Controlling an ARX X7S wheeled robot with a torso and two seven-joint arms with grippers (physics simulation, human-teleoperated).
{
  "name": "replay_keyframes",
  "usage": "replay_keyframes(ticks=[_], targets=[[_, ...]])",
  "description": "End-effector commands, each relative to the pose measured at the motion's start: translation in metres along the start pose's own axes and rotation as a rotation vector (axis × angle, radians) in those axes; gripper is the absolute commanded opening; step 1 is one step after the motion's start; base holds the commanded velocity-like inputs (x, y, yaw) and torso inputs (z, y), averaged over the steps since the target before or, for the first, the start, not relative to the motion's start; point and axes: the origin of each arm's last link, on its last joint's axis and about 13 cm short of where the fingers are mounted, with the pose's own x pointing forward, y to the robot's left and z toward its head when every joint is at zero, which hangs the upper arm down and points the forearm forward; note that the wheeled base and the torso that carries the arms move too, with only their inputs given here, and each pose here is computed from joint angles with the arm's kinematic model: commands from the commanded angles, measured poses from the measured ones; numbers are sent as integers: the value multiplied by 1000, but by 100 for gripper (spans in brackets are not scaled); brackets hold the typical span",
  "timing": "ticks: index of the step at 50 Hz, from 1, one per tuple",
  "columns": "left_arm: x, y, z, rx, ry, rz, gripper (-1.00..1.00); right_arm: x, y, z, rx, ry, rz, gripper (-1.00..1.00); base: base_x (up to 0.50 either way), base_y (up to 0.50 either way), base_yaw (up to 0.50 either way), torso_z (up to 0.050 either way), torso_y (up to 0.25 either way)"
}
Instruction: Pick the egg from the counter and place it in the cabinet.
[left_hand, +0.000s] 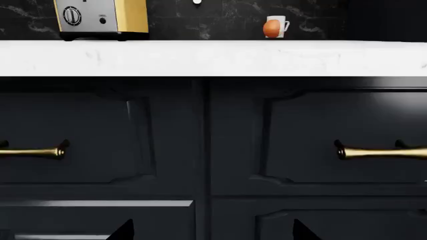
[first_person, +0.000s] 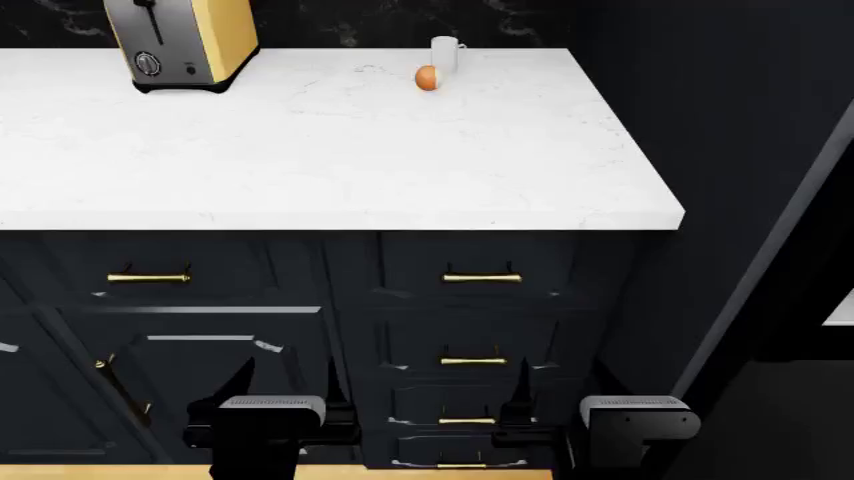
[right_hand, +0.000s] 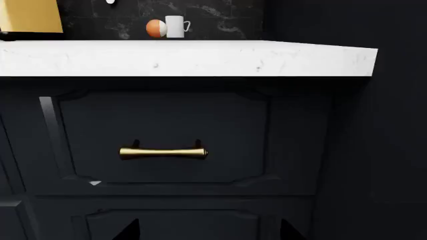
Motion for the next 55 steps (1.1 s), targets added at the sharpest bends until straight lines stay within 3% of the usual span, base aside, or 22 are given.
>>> replay_keyframes(ticks=[1, 30, 55], targets=[[0, 0, 0, 1, 0, -1, 100, 0, 0, 0, 3, -1, -2, 100, 0, 0, 0, 0, 0], [1, 0, -1, -8, 3, -1, 100, 0, 0, 1, 19, -6, -5, 100, 0, 0, 0, 1, 1], [0, 0, 0, -12, -7, -2, 100, 0, 0, 1, 17, -1, -6, 100, 0, 0, 0, 43, 99]])
